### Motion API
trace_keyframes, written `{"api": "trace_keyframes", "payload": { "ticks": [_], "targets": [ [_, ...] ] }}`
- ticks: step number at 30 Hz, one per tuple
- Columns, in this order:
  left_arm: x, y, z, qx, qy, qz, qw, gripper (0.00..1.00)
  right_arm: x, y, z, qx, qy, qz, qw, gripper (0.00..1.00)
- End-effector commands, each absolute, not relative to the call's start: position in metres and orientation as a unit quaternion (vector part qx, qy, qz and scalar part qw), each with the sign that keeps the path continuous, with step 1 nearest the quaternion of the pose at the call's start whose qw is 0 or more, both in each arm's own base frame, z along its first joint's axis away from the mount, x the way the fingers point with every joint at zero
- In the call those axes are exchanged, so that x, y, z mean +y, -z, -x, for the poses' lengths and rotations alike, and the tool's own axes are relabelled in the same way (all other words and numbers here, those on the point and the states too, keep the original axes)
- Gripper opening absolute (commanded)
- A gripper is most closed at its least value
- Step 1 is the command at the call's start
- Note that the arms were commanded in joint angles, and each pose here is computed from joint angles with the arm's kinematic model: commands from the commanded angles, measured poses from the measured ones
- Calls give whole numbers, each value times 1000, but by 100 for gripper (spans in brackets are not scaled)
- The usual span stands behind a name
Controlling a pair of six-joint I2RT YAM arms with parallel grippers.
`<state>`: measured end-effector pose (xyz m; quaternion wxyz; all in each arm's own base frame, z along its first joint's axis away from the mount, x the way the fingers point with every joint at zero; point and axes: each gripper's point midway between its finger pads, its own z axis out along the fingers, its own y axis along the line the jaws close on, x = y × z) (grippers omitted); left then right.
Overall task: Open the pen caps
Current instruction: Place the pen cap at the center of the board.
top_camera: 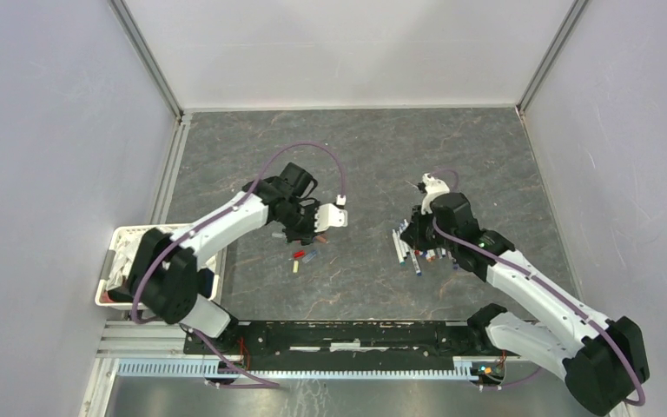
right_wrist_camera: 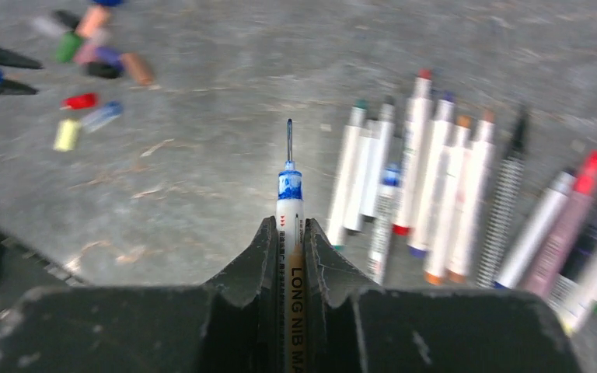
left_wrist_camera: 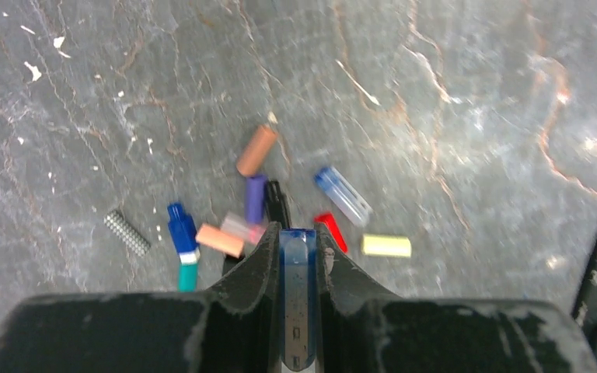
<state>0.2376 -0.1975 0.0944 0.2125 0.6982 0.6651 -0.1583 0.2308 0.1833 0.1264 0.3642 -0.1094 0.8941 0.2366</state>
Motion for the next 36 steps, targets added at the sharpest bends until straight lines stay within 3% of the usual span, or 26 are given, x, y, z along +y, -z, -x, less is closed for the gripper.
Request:
{"api": "trace_keyframes", "payload": {
  "ticks": [1, 7, 16, 22, 24, 25, 32, 33, 34, 36],
  "targets": [
    [-224, -85, -282, 693, 130, -661, 259, 6, 130, -105, -242, 909, -124, 24, 398, 0],
    [-225, -54, -309, 714, 95, -652, 238, 9, 100, -98, -251, 898, -74, -34, 432, 0],
    [-216, -30, -315, 734, 68, -641, 216, 27, 88, -88, -272, 892, -35, -53, 447, 0],
    [-219, -47, -319, 743, 71, -628, 221, 37, 84, -77, -287, 889, -5, -41, 457, 0],
    [-219, -57, -318, 746, 74, -624, 222, 44, 81, -71, -290, 890, 7, -37, 455, 0],
    [-220, -61, -316, 747, 78, -623, 221, 55, 79, -69, -291, 890, 10, -35, 454, 0],
    [-224, -124, -318, 760, 95, -594, 247, 62, 69, -46, -295, 899, 20, -41, 435, 5],
    [-224, -134, -317, 762, 99, -588, 253, 84, 69, -44, -296, 900, 19, -39, 433, 6],
    [-224, -143, -317, 765, 103, -582, 257, 93, 69, -41, -296, 902, 19, -39, 429, 7],
    [-222, -163, -317, 772, 103, -566, 271, 97, 70, -36, -296, 905, 15, -36, 423, 12]
  ]
}}
